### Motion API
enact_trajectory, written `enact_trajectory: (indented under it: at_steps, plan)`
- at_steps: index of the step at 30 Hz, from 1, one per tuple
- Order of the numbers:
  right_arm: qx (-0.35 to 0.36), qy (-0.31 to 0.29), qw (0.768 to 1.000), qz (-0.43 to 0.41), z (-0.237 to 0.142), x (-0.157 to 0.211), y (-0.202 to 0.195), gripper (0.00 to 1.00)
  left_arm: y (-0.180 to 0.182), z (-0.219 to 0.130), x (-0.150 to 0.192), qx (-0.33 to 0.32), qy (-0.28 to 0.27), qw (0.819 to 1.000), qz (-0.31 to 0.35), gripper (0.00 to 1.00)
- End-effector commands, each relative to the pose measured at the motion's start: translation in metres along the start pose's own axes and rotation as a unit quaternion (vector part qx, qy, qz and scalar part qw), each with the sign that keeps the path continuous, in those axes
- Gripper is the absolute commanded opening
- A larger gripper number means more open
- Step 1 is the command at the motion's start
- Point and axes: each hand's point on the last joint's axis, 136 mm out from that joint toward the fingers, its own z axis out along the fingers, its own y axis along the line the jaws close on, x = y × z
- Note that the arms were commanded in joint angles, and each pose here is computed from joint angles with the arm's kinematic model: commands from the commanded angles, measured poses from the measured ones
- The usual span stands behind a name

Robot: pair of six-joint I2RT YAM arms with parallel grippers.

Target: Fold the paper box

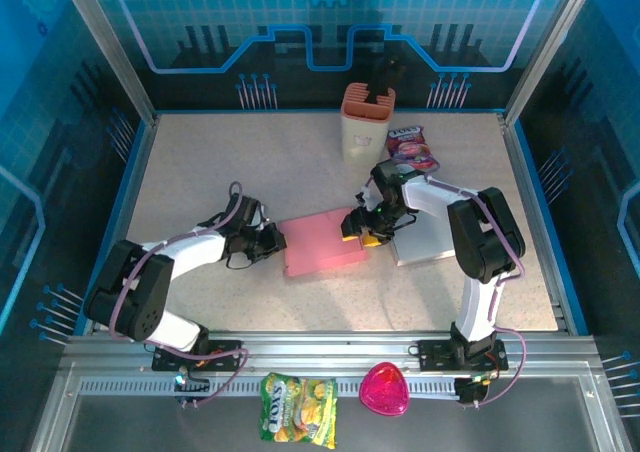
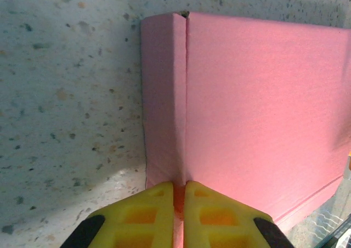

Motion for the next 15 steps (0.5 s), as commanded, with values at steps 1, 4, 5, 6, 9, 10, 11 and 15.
enact_trajectory:
  at_steps: [1, 4, 5, 6, 9, 10, 11, 15]
  plan:
    - [-0.017, -0.001, 1.000, -0.012, -0.004, -0.006, 0.004, 0.69, 0.032, 0.001, 0.015, -0.045, 0.018, 0.998, -0.037, 0.10]
    - [-0.029, -0.001, 0.999, -0.021, -0.003, -0.008, 0.008, 0.69, 0.035, 0.001, 0.016, -0.047, 0.019, 0.998, -0.041, 0.10]
    - [-0.037, -0.001, 0.999, -0.024, -0.003, -0.009, 0.010, 0.70, 0.035, 0.000, 0.015, -0.045, 0.017, 0.998, -0.043, 0.09]
    - [-0.045, 0.000, 0.999, -0.028, -0.002, -0.011, 0.013, 0.70, 0.037, 0.000, 0.016, -0.046, 0.016, 0.998, -0.046, 0.09]
    - [-0.071, 0.006, 0.996, -0.045, -0.001, -0.015, 0.025, 0.70, 0.043, -0.001, 0.016, -0.046, 0.011, 0.997, -0.061, 0.09]
    - [-0.078, 0.006, 0.996, -0.051, -0.002, -0.017, 0.028, 0.70, 0.045, -0.002, 0.016, -0.046, 0.009, 0.997, -0.066, 0.09]
    - [-0.083, 0.007, 0.995, -0.056, -0.002, -0.019, 0.032, 0.70, 0.047, -0.003, 0.016, -0.047, 0.007, 0.996, -0.070, 0.09]
    - [-0.088, 0.010, 0.994, -0.063, -0.002, -0.022, 0.038, 0.70, 0.053, -0.005, 0.014, -0.046, -0.001, 0.995, -0.084, 0.09]
